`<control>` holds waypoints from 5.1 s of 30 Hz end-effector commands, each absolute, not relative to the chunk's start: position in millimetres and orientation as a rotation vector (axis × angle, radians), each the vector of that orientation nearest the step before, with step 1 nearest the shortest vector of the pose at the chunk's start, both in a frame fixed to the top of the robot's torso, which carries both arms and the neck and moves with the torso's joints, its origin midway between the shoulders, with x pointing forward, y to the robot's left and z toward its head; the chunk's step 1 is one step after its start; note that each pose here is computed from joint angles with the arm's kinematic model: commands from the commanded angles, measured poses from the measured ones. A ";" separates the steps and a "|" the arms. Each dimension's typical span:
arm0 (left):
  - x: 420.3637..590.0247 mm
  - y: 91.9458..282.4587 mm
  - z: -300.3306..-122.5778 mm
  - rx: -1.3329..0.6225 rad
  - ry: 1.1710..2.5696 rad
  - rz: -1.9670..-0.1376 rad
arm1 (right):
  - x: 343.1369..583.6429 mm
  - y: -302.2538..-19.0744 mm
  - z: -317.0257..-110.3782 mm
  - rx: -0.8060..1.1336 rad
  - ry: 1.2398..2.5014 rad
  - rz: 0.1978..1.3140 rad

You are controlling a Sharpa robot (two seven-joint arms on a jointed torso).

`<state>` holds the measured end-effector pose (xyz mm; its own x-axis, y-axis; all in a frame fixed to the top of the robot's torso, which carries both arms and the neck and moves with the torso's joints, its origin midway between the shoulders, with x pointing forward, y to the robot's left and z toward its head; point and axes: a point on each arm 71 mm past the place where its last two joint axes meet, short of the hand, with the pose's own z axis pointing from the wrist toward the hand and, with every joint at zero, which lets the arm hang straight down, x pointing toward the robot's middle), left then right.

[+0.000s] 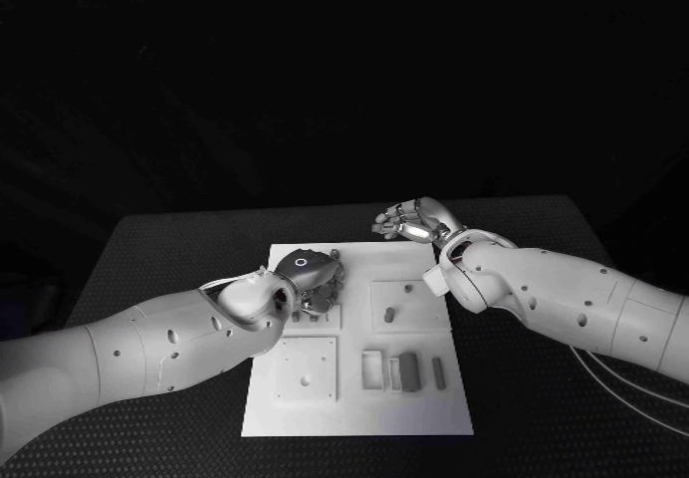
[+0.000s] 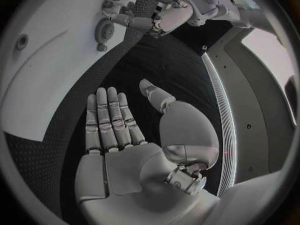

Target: Assemble the parts on the task board

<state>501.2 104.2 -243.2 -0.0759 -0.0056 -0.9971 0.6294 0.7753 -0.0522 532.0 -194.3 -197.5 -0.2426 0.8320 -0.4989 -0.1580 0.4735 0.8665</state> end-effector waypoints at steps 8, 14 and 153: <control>504.9 108.3 -248.9 0.541 1.612 -0.514 | 531.4 -192.2 -196.9 0.616 1.534 1.083; 503.6 105.7 -251.9 0.548 1.618 -0.521 | 531.4 -191.8 -197.1 0.617 1.536 1.083; 494.5 100.9 -244.6 0.514 1.567 -0.643 | 533.0 -190.4 -197.5 0.615 1.528 1.083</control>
<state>497.2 102.7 -243.5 -0.0947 -0.0477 -0.9944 0.6490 0.7544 -0.0980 533.5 -192.1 -198.1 -0.2462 0.8440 -0.4764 -0.1563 0.4505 0.8790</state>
